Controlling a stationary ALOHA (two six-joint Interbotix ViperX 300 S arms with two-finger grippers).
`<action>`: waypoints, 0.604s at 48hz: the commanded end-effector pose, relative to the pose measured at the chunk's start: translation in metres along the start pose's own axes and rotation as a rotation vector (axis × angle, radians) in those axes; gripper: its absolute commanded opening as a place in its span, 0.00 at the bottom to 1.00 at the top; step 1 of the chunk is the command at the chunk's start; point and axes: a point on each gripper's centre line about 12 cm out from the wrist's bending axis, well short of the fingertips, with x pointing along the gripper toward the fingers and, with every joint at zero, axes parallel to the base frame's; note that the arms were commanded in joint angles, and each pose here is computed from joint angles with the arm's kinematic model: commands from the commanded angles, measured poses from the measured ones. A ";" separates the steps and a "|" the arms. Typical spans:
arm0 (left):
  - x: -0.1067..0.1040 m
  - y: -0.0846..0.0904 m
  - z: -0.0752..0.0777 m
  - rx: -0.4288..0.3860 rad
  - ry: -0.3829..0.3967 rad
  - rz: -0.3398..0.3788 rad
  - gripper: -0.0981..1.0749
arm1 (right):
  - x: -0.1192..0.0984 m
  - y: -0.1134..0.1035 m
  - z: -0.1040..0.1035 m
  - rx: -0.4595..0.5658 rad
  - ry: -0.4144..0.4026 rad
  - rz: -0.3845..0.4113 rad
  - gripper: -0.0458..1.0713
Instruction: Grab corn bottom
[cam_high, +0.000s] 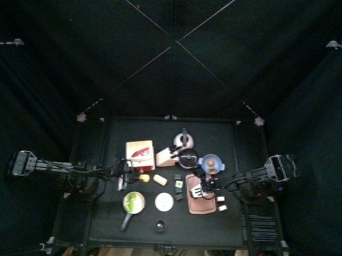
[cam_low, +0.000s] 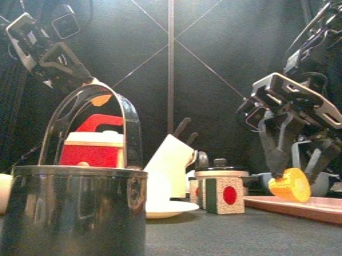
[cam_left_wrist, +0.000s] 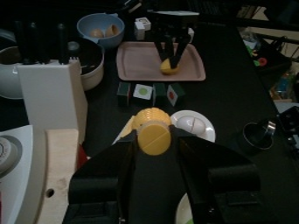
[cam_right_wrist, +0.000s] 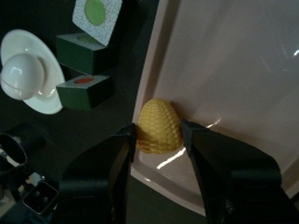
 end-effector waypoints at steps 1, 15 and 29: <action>0.000 0.000 0.005 -0.005 -0.014 -0.001 0.67 | -0.007 0.006 0.004 0.001 -0.023 0.033 0.75; 0.000 0.001 0.004 -0.012 -0.010 0.002 0.67 | -0.006 0.004 0.006 0.030 -0.048 0.027 0.87; 0.000 0.001 0.004 -0.012 -0.011 0.001 0.67 | -0.012 0.011 0.006 0.089 -0.044 0.044 0.92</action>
